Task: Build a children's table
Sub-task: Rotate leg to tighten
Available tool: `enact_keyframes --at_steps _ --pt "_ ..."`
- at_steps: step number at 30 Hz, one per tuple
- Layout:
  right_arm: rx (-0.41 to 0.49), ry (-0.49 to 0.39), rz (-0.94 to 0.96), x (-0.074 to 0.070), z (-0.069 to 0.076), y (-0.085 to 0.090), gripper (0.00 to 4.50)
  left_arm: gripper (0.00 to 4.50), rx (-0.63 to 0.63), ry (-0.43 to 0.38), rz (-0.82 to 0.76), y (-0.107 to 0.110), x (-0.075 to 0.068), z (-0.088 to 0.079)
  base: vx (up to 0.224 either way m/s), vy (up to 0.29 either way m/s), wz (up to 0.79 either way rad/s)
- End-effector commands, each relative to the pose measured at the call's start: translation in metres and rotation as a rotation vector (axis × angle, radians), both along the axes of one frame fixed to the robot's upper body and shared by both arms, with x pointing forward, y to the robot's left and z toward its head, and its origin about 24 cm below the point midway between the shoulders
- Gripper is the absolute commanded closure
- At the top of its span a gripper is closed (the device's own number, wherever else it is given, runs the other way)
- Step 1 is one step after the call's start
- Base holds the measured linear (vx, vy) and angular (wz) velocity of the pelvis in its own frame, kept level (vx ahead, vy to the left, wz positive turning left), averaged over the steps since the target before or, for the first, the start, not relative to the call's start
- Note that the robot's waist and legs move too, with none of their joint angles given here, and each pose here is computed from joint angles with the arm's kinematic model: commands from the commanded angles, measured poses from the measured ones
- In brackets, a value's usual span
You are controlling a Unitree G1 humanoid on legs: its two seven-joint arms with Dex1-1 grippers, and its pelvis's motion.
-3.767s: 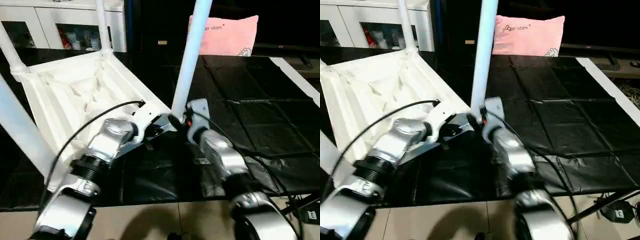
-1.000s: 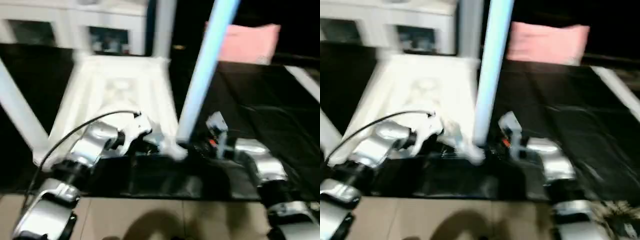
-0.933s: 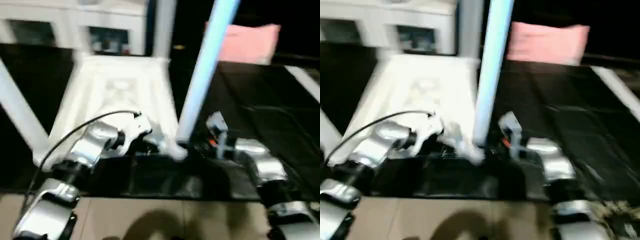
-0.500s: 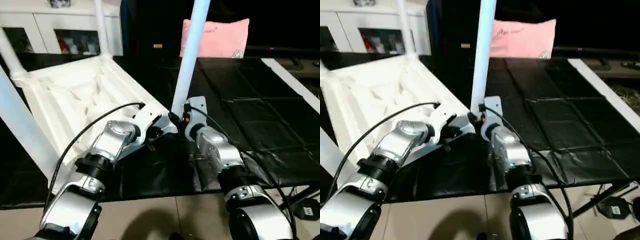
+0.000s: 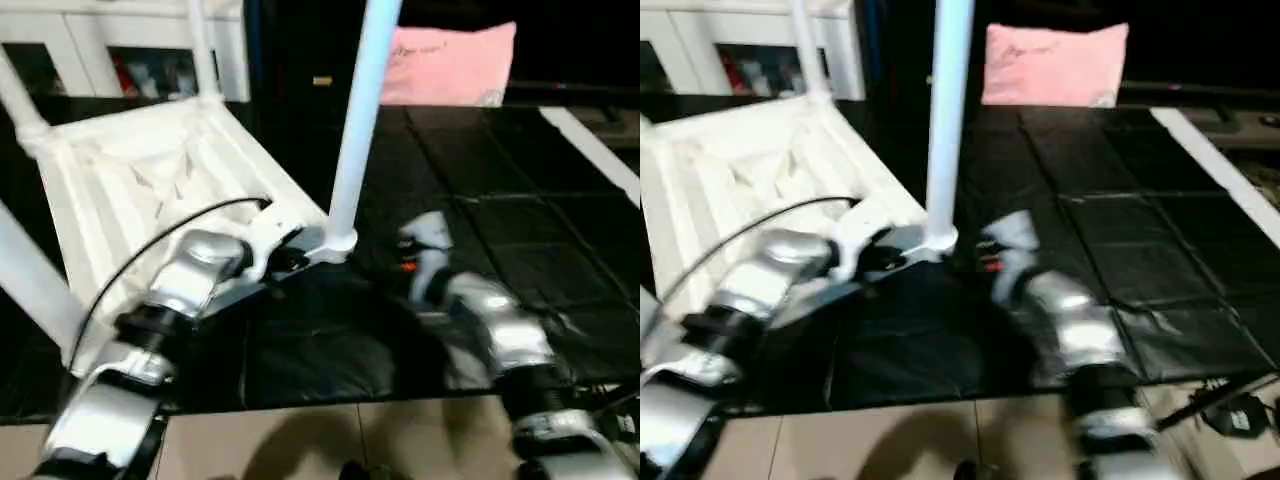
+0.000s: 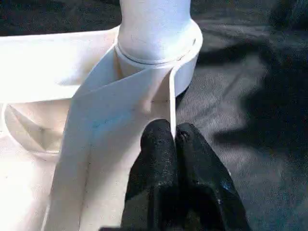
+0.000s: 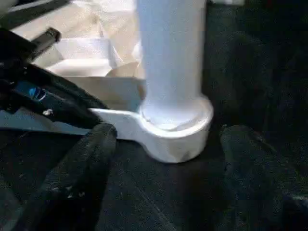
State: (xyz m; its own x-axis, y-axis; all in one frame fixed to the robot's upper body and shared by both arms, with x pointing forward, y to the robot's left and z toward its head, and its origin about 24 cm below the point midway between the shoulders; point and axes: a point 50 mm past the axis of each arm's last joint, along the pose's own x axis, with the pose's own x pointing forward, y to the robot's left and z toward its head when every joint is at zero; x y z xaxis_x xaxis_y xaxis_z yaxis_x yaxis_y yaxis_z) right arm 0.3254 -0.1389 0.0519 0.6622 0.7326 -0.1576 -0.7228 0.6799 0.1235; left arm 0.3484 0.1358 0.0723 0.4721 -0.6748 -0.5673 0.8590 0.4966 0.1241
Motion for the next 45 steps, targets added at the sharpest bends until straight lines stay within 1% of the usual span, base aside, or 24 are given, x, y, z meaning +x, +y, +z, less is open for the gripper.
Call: enact_keyframes --at_steps 1,2,3,4,5,6,7,9,12,13,14,16,19,23,24,27,30,34,35,39,40,41,43,45 --pt "-0.008 -0.052 0.084 0.0 0.013 -0.011 0.42 4.5 0.0 -0.026 -0.17 -0.003 -0.007 0.004 0.0 0.0 0.0" --pt "-0.008 -0.053 0.086 0.0 0.013 -0.011 0.32 4.5 0.0 -0.026 -0.172 -0.003 -0.008 0.004 0.0 0.0 0.0" --pt "-0.028 -0.071 0.157 -0.001 0.019 -0.019 0.24 4.5 0.007 -0.003 -0.246 0.004 -0.012 0.002 0.0 0.0 0.0" --pt "-0.039 -0.076 0.213 -0.002 0.022 -0.022 0.24 4.5 0.003 0.0 -0.295 0.006 -0.015 0.003 0.0 0.0 0.0" --pt "-0.048 -0.076 0.279 -0.005 0.025 -0.024 0.18 4.5 -0.008 0.001 -0.346 0.008 -0.017 0.005 0.0 0.0 0.0" --pt "-0.048 -0.076 0.279 -0.005 0.025 -0.024 0.08 4.5 -0.008 0.001 -0.346 0.008 -0.017 0.005 0.0 0.0 0.0" --pt "-0.056 -0.064 0.329 -0.006 0.026 -0.024 0.08 4.5 -0.006 0.012 -0.368 0.009 -0.019 0.006 0.0 0.0 0.0" --pt "-0.128 -0.023 0.535 -0.015 0.024 -0.019 0.08 4.5 0.03 0.034 -0.474 0.012 -0.024 0.008 0.0 0.0 0.0" --pt "-0.164 -0.019 0.604 -0.016 0.022 -0.015 0.08 4.5 0.039 0.044 -0.522 0.011 -0.027 0.009 0.0 0.0 0.0" --pt "-0.185 -0.021 0.629 -0.016 0.021 -0.014 0.08 4.5 0.037 0.049 -0.544 0.01 -0.028 0.009 0.0 0.0 0.0" --pt "-0.23 -0.027 0.675 -0.015 0.019 -0.01 0.08 4.5 0.038 0.057 -0.596 0.008 -0.031 0.01 0.0 0.0 0.0" --pt "-0.257 -0.036 0.697 -0.012 0.017 -0.005 0.08 4.5 0.042 0.063 -0.637 0.006 -0.032 0.01 0.0 0.0 0.0" --pt "-0.269 -0.042 0.734 -0.009 0.016 0.002 0.08 4.5 0.043 0.074 -0.691 0.003 -0.035 0.01 0.0 0.0 0.0" --pt "-0.24 -0.02 0.796 -0.009 0.016 0.009 0.08 4.5 0.039 0.076 -0.73 -0.004 -0.037 0.009 0.0 0.0 0.0" --pt "-0.226 -0.005 0.825 -0.011 0.015 0.009 0.34 4.5 0.043 0.076 -0.737 -0.005 -0.037 0.008 0.0 0.0 0.0" --pt "-0.207 0.014 0.865 -0.014 0.014 0.01 0.45 4.5 0.047 0.074 -0.744 -0.006 -0.038 0.008 0.0 0.0 0.0" --pt "-0.193 0.052 0.909 -0.017 0.012 0.006 0.81 4.5 0.053 0.07 -0.749 -0.005 -0.037 0.008 0.0 0.0 0.0" --pt "-0.184 0.081 0.933 -0.019 0.011 0.004 0.99 4.5 0.062 0.075 -0.753 -0.002 -0.038 0.007 0.0 0.0 0.0" --pt "-0.182 0.088 0.937 -0.019 0.011 0.003 1.24 4.5 0.063 0.077 -0.754 -0.001 -0.038 0.007 0.0 0.0 0.0" --pt "-0.184 0.094 0.938 -0.02 0.009 0.002 1.49 4.5 0.065 0.079 -0.756 -0.001 -0.039 0.006 0.0 0.0 0.0" --pt "-0.184 0.096 0.937 -0.02 0.008 0.002 1.49 4.5 0.066 0.08 -0.757 -0.001 -0.039 0.006 0.0 0.0 0.0" --pt "-0.187 0.098 0.933 -0.02 0.006 0.002 1.69 4.5 0.068 0.08 -0.756 -0.001 -0.039 0.005 0.0 0.0 0.0" --pt "-0.186 0.095 0.929 -0.019 0.005 0.003 1.79 4.5 0.069 0.079 -0.754 0.0 -0.04 0.004 0.0 0.0 0.0" --pt "-0.185 0.093 0.928 -0.019 0.005 0.003 2.05 4.5 0.07 0.078 -0.753 0.0 -0.04 0.004 0.0 0.0 0.0"
